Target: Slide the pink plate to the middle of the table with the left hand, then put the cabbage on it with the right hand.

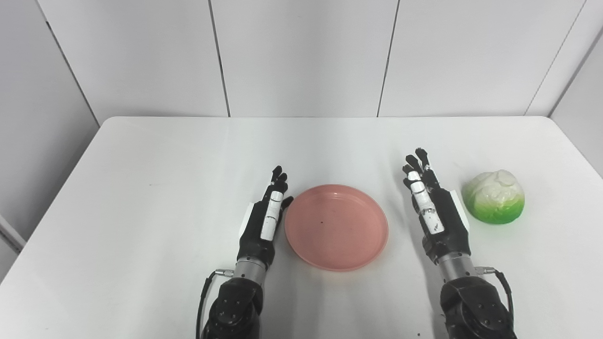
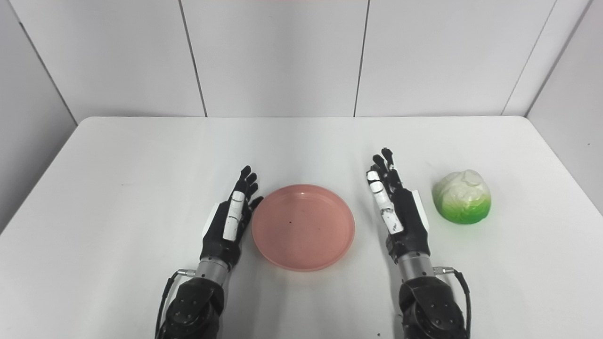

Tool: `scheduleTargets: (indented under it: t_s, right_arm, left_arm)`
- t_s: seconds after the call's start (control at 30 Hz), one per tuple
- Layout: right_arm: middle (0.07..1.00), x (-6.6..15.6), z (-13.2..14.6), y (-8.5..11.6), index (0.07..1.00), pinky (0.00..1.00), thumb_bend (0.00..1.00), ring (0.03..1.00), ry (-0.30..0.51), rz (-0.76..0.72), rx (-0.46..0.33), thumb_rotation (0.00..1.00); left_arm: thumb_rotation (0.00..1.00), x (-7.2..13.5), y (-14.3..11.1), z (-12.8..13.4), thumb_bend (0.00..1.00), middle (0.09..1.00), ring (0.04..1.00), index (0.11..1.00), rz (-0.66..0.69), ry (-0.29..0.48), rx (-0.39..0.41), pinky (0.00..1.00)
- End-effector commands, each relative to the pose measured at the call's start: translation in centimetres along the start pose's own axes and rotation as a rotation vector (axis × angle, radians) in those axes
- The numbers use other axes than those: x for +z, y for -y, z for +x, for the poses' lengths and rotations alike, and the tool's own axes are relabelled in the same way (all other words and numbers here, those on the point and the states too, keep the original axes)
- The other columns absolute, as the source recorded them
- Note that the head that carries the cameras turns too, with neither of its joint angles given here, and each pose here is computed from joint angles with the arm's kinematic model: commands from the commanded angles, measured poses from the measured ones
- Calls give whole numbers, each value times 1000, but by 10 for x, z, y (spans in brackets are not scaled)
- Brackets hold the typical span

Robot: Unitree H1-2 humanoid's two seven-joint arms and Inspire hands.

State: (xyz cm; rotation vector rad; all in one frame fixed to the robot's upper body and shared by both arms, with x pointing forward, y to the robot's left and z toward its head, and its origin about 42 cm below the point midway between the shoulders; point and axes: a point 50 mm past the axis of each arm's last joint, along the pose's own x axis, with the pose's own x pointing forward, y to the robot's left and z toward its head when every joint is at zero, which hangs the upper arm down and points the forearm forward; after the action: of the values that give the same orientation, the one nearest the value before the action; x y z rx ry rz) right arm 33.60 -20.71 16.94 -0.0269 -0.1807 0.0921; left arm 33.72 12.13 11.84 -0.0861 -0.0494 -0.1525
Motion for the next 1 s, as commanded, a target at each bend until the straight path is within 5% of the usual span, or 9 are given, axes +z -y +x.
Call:
scheduleTargets:
  t_s: [0.0,0.13,0.27,0.47,0.7,0.97]
  right_arm:
    - [949,37,17,6,982,971,716,949,127,-176,6,820]
    - [936,70,26,15,977,917,679,936,176,-433,10,816]
    - [943,99,33,28,972,913,689,942,198,-532,-14,690]
    - [952,139,38,52,959,865,764,943,186,-740,-120,622]
    - [939,154,38,78,951,749,841,888,138,-972,-266,566]
    - [926,163,40,103,949,748,935,883,20,-1059,-313,492]
  left_arm:
    - [1000,13,-7,11,703,1000,1000,1000,40,67,9,1000]
    - [1000,12,-17,13,692,1000,1000,1000,75,59,17,1000]
    - [1000,11,-26,15,742,1000,1000,1000,76,42,14,1000]
    - [1000,9,-43,15,707,1000,1000,1000,35,24,-13,1000]
    - [1000,6,-61,13,692,1000,1000,1000,70,19,-28,1000]
    - [1000,-1,-81,16,746,1000,1000,1000,17,7,-58,1000]
